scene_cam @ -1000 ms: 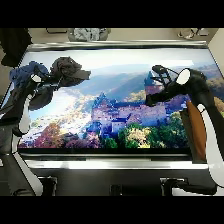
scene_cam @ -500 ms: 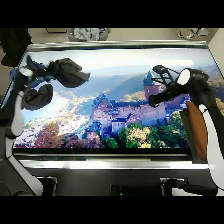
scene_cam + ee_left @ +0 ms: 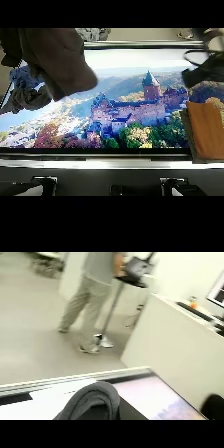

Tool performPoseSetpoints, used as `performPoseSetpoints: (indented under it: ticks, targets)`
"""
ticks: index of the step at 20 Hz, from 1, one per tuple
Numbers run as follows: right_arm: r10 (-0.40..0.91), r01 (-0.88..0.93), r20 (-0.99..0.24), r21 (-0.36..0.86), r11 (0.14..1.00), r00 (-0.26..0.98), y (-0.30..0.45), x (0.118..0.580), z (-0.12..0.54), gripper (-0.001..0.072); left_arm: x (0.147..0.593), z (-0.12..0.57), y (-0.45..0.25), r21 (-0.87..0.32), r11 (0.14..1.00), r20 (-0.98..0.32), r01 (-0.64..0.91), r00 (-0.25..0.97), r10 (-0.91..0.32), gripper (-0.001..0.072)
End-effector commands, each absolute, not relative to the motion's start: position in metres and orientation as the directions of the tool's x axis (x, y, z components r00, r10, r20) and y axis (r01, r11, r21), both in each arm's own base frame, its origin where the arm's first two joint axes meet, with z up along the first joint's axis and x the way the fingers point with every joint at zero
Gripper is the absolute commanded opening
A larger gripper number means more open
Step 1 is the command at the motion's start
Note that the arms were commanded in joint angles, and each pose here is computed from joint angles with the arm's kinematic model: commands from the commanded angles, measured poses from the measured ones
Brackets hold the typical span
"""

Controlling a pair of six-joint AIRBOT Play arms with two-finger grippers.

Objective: Fold the shirts.

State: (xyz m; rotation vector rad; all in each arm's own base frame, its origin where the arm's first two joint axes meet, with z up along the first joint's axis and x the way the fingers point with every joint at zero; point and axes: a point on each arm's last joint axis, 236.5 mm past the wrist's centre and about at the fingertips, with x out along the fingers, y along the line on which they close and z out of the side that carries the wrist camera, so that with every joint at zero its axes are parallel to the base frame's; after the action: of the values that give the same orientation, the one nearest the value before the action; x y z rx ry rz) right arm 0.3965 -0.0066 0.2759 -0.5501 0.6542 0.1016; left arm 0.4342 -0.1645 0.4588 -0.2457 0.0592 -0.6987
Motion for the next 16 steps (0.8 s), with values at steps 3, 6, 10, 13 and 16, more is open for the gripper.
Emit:
performPoseSetpoints:
  ticks: [3,6,10,13,16]
  targets:
    - [-0.103,-0.171,-0.497,-0.476,0.863,0.861,-0.019,0.301,0.341,0.0674,0.341,0.419,-0.267,-0.171,0.574,-0.124,0.801,0.561,-0.819,0.0033]
    - [-0.108,-0.179,-0.551,-0.441,0.879,0.827,-0.021,0.271,0.333,0.0674,0.340,0.301,-0.331,-0.321,0.500,-0.342,0.804,0.394,-0.853,0.0034]
    - [-0.111,-0.211,-0.624,-0.418,0.884,0.773,-0.021,0.265,0.314,0.0674,0.283,0.105,-0.416,-0.547,0.468,-0.622,0.694,0.038,-0.782,0.0039]
    - [-0.113,-0.229,-0.658,-0.411,0.883,0.745,-0.021,0.279,0.302,0.0674,0.219,0.042,-0.442,-0.675,0.420,-0.668,0.607,-0.262,-0.696,0.0711]
    - [-0.112,-0.278,-0.746,-0.378,0.883,0.657,-0.018,0.295,0.271,0.0674,0.270,0.083,-0.394,-0.605,0.448,-0.713,0.658,-0.199,-0.672,0.0712]
